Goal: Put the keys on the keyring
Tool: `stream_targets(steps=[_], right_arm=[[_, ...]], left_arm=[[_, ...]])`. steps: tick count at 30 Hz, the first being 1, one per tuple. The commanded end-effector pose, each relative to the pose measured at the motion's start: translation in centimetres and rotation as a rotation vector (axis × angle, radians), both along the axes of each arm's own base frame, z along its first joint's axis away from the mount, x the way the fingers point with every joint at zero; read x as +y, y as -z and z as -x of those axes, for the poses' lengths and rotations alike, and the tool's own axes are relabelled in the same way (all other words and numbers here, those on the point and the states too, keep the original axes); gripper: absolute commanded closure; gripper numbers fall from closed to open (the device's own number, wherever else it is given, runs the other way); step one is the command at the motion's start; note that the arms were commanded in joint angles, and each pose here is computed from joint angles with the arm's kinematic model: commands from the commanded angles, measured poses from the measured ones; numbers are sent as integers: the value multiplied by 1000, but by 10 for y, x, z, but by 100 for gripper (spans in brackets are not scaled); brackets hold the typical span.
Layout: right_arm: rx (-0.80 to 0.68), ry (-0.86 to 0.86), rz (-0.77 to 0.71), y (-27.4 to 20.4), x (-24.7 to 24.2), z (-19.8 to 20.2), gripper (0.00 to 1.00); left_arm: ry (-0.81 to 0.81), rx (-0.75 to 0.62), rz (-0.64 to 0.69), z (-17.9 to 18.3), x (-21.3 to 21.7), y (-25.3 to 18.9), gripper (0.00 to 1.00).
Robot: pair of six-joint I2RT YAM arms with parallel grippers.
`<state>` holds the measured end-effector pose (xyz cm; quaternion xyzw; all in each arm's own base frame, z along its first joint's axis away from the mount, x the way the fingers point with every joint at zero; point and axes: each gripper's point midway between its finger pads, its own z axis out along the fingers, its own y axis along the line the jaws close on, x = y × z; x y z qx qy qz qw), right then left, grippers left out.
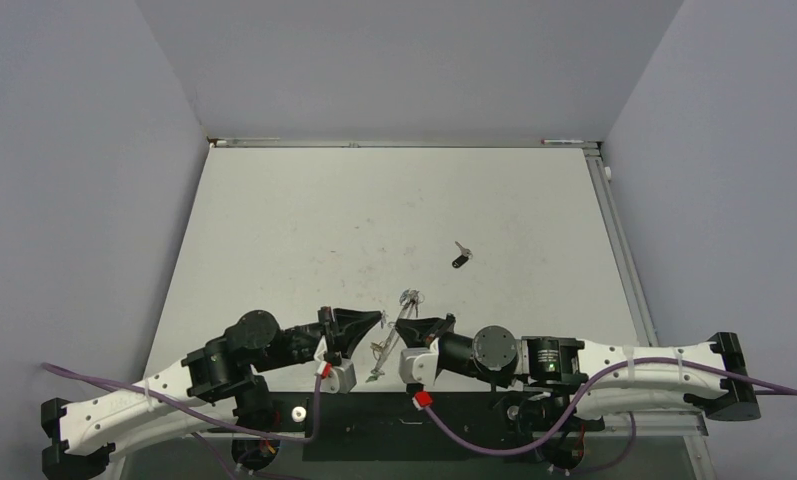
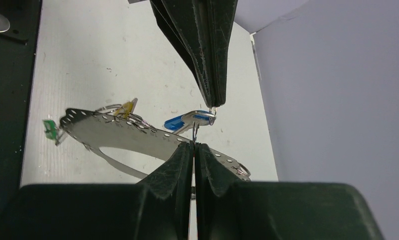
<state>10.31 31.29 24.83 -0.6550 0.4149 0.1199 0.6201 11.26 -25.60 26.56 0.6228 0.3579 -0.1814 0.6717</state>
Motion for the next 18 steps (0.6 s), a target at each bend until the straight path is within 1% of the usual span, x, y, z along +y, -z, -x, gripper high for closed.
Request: stream_targets(steps=[1,9,18], right_arm=[[53,-38,-122,-33,7,1,95],[86,-35,-98,-23,13,-5,95],[97,-42,-111,-24,14,-5,95]], left_arm=[[50,-15,2,7,-4,-4,100],[58,-14,8,8,-5,-3,100],[62,-19,4,8,-5,0,100]])
